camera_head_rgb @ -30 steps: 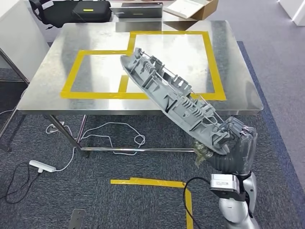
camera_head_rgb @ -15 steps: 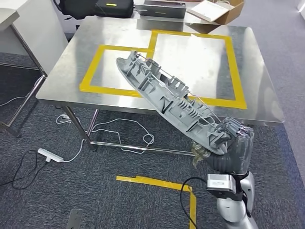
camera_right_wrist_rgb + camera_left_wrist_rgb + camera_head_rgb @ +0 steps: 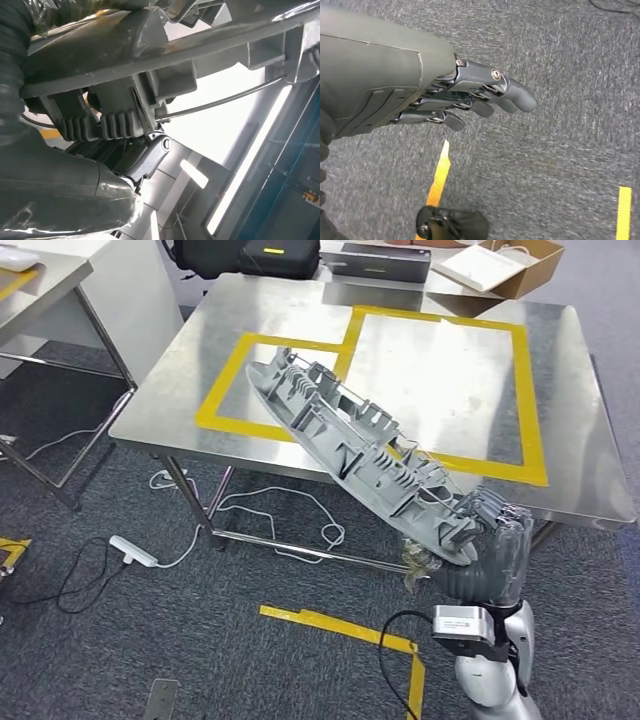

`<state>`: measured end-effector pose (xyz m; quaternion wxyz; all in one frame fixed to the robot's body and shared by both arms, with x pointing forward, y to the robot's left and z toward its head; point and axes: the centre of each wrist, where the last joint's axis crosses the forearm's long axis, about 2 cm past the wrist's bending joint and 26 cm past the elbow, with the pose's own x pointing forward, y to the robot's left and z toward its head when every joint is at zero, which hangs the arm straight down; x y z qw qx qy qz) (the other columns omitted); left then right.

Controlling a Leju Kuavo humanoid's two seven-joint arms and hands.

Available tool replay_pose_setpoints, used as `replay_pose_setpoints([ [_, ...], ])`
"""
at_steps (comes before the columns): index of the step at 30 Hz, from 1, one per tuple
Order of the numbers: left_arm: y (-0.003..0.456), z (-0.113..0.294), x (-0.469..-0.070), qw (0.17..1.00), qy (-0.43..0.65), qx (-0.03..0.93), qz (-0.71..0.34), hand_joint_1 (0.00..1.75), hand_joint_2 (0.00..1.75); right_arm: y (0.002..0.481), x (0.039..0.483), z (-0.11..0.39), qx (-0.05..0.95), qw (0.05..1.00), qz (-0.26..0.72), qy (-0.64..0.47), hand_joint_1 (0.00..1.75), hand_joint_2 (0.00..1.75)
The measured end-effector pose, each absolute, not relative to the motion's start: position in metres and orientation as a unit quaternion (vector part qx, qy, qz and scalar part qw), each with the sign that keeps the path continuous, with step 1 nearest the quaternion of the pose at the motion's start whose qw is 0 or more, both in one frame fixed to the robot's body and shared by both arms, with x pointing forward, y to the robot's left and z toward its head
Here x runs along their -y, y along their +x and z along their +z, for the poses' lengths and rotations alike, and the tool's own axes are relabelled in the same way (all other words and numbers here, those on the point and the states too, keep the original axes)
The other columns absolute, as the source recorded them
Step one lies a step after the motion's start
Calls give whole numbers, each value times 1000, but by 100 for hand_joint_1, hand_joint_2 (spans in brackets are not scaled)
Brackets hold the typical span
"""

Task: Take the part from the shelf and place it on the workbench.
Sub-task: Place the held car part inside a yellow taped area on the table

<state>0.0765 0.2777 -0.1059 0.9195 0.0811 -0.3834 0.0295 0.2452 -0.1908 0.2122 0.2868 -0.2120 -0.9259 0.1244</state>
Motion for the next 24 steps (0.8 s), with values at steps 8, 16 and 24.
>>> replay_pose_setpoints([
  [8,74,-107,-278,915,63,397,30,0,175,244,190,207,917,319,120,-207,175,175],
  [16,74,-107,-279,915,60,399,22,0,175,245,190,208,915,309,122,-227,175,175],
  [24,72,-107,-277,916,57,398,17,0,175,245,190,206,908,302,127,-260,175,175],
])
